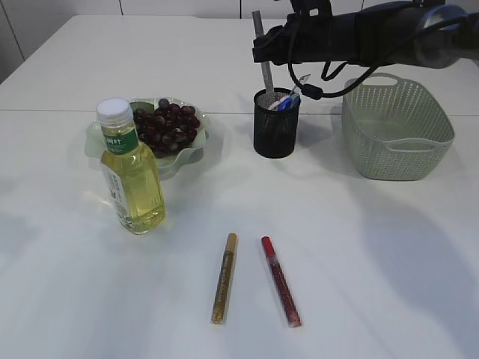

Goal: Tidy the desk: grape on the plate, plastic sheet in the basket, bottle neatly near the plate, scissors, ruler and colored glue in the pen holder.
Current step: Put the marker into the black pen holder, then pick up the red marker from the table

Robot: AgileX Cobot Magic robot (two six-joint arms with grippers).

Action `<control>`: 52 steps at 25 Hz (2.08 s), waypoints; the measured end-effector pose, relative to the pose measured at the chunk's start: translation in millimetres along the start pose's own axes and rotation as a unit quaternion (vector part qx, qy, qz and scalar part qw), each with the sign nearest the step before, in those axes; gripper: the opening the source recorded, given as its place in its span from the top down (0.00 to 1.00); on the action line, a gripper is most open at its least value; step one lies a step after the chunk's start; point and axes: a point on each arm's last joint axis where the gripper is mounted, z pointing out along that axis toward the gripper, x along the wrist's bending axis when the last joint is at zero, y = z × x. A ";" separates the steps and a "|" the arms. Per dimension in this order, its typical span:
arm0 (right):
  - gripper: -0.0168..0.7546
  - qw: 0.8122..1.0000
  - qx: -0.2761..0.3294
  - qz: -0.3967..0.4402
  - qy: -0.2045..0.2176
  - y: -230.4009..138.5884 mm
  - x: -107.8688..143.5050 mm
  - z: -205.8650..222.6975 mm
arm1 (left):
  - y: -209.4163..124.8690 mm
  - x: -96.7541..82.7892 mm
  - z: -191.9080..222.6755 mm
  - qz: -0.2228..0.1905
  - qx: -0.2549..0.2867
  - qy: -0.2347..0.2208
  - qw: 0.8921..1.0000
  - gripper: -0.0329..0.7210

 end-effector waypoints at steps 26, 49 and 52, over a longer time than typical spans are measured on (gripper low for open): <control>0.62 0.993 0.091 0.075 0.032 38.2 14.5 -41.6 | 0.0 0.0 0.0 0.000 0.000 0.000 1.000 0.41; 0.62 0.873 0.482 0.080 0.002 0.7 152.3 -153.0 | -2.4 0.1 0.0 0.000 0.013 0.001 1.000 0.41; 0.62 0.859 0.502 0.096 -0.001 -24.1 176.5 -152.4 | -2.5 0.1 0.0 0.000 0.014 0.001 1.000 0.41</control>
